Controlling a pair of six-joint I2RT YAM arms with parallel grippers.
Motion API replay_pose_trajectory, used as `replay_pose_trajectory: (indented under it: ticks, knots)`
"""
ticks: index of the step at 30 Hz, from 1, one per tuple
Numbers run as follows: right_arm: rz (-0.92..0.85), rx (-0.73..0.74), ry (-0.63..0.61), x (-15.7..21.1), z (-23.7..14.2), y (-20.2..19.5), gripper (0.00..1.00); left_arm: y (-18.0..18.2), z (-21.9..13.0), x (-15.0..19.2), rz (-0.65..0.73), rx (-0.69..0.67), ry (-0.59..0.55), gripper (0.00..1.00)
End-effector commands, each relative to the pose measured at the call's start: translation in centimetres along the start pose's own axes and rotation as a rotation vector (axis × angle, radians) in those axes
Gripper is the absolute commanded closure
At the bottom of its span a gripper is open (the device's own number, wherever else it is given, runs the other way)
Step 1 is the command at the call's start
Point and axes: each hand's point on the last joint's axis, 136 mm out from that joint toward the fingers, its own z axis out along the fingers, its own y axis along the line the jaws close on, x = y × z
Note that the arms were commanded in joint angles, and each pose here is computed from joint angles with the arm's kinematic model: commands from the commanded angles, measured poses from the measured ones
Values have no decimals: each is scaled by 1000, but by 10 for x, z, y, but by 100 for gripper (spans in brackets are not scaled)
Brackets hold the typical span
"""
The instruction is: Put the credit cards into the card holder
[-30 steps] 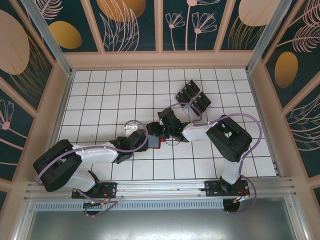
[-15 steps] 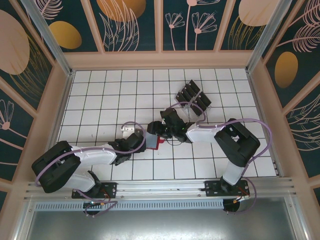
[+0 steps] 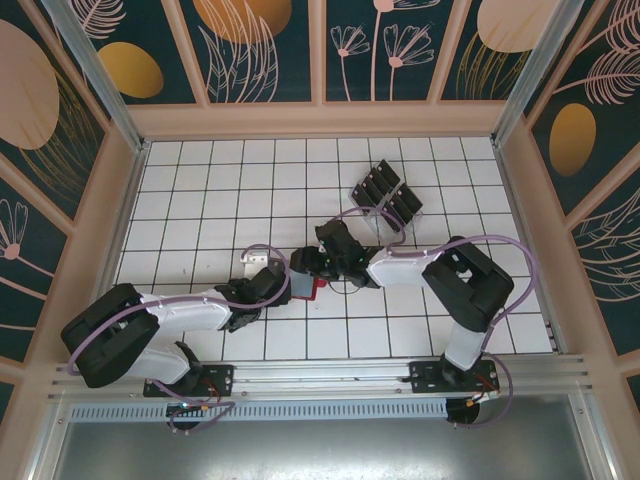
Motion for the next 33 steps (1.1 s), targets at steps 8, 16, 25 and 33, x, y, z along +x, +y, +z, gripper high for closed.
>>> replay_pose_trajectory:
  ticks: [8,16,25,33]
  knots:
    - [20,13,18,4,17,-6,44,7,0,5,6,-20,4,2]
    - [-2,-19,22,-1,19,6,45,5,-1,3,6,-14,2,2]
    - [-21,-48,22,-4,16,20,45,2,-4,-2,6,-1,-11,2]
    - [-7,-104,32,-3,15,32,45,3,-21,-25,-35,10,-84,1]
